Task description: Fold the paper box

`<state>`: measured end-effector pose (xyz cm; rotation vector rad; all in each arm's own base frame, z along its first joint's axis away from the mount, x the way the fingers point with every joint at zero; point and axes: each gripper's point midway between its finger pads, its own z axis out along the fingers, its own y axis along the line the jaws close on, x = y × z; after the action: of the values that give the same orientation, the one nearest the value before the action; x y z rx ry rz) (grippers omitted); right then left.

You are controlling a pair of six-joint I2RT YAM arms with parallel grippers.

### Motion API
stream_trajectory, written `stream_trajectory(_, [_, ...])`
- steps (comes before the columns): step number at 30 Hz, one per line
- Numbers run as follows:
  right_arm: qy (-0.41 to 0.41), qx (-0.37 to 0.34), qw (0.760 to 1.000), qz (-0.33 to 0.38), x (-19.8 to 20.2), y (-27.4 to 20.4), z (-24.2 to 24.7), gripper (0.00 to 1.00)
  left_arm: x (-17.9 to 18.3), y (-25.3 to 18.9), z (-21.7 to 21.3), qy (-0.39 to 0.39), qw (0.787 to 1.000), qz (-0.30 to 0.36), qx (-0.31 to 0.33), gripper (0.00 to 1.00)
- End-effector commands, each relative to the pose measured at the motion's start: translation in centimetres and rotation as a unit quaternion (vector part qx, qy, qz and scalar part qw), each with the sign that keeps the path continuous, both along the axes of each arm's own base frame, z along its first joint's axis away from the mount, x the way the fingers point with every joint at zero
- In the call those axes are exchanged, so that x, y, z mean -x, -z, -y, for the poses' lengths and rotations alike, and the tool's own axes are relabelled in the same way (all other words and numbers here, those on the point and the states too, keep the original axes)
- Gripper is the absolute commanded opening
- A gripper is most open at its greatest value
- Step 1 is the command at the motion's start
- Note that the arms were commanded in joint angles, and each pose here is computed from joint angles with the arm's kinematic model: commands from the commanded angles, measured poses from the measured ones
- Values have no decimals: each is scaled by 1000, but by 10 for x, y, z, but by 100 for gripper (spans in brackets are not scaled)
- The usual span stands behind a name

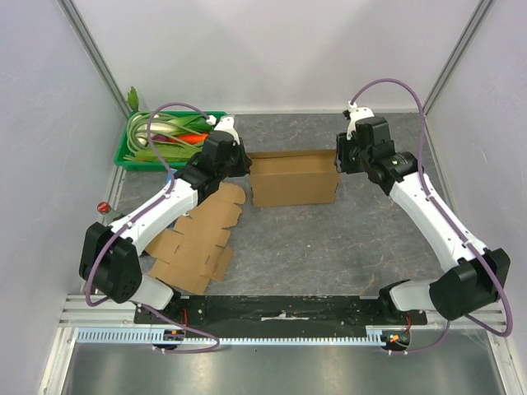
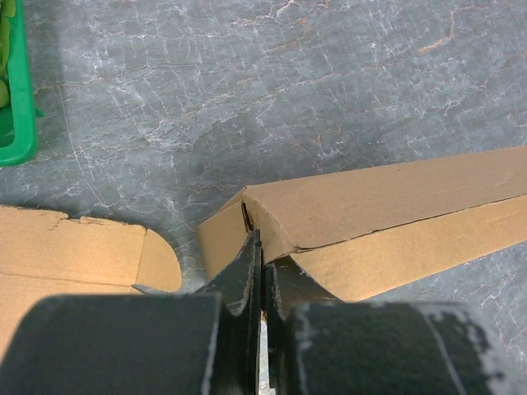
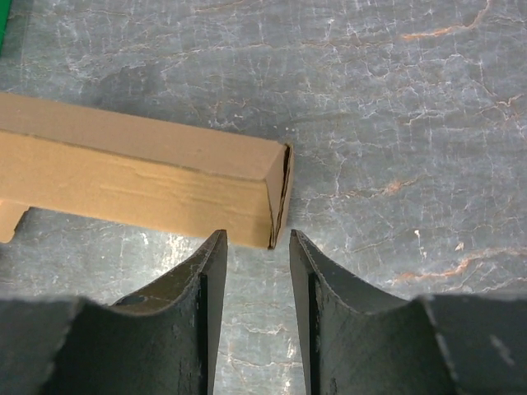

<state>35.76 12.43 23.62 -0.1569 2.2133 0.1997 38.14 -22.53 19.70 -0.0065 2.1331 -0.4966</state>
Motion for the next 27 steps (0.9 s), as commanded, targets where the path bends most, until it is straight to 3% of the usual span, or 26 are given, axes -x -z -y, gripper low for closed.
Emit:
stream_trajectory(1, [-18,7,1000,9,-20,-9,-4,43,30,72,-26,1,990,-108,-93,2])
stream_trajectory(5, [-14,21,1000,12,-27,-8,-1,34,31,72,-25,3,990,-108,-96,2])
stream_trajectory(15, [-12,36,999,33,-37,-13,3,24,32,73,-22,8,989,-105,-104,2])
stream_trajectory(19, [-14,37,999,31,-34,-10,3,6,32,73,-24,3,989,-103,-106,2])
stream_trajectory(22, [-9,29,999,27,-27,1,5,0,34,77,-26,-6,989,-104,-109,2])
stream_trajectory(27, [-1,10,997,70,-11,20,10,0,40,80,-22,-12,992,-87,-90,2])
